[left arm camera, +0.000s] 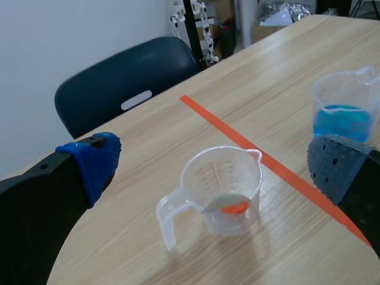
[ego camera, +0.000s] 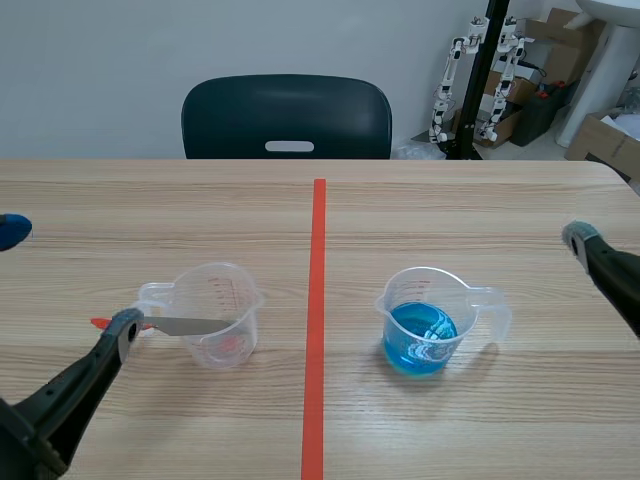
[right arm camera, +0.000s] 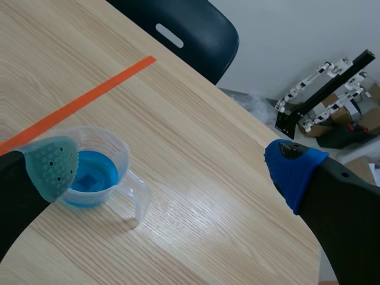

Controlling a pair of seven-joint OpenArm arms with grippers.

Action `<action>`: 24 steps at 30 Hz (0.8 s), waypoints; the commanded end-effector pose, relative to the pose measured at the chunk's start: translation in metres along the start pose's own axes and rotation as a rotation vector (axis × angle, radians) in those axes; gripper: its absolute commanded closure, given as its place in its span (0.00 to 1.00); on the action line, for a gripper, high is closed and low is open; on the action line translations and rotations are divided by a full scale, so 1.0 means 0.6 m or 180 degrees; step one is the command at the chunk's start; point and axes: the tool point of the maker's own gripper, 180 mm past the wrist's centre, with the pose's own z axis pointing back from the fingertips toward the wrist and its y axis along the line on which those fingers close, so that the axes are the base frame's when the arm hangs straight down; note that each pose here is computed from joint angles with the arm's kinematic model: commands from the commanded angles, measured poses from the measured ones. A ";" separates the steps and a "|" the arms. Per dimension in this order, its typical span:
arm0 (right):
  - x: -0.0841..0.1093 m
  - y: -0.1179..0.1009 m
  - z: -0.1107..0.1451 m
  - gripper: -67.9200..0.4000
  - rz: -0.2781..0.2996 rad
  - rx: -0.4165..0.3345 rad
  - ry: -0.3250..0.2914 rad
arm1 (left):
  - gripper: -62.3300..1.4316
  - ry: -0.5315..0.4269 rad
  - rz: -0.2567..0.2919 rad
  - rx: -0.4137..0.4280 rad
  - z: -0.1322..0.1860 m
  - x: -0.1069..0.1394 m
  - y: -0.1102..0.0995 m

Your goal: Do the redox reaction experiment. return to the home posture

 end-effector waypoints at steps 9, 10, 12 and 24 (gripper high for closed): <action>0.002 0.050 0.025 0.00 -0.0042 0.0291 0.0065 | 0.00 -0.0089 0.0012 -0.0077 -0.014 0.020 -0.006; 0.001 0.053 0.026 0.00 -0.0054 0.0312 0.0069 | 0.00 -0.0089 0.0012 -0.0077 -0.014 0.020 -0.006; 0.001 0.059 0.029 0.00 -0.0080 0.0356 0.0072 | 0.00 -0.0092 0.0015 -0.0079 -0.014 0.021 -0.007; 0.013 0.100 0.020 0.00 0.0103 0.0839 0.0097 | 0.00 -0.0095 0.0003 -0.0098 -0.015 0.021 -0.009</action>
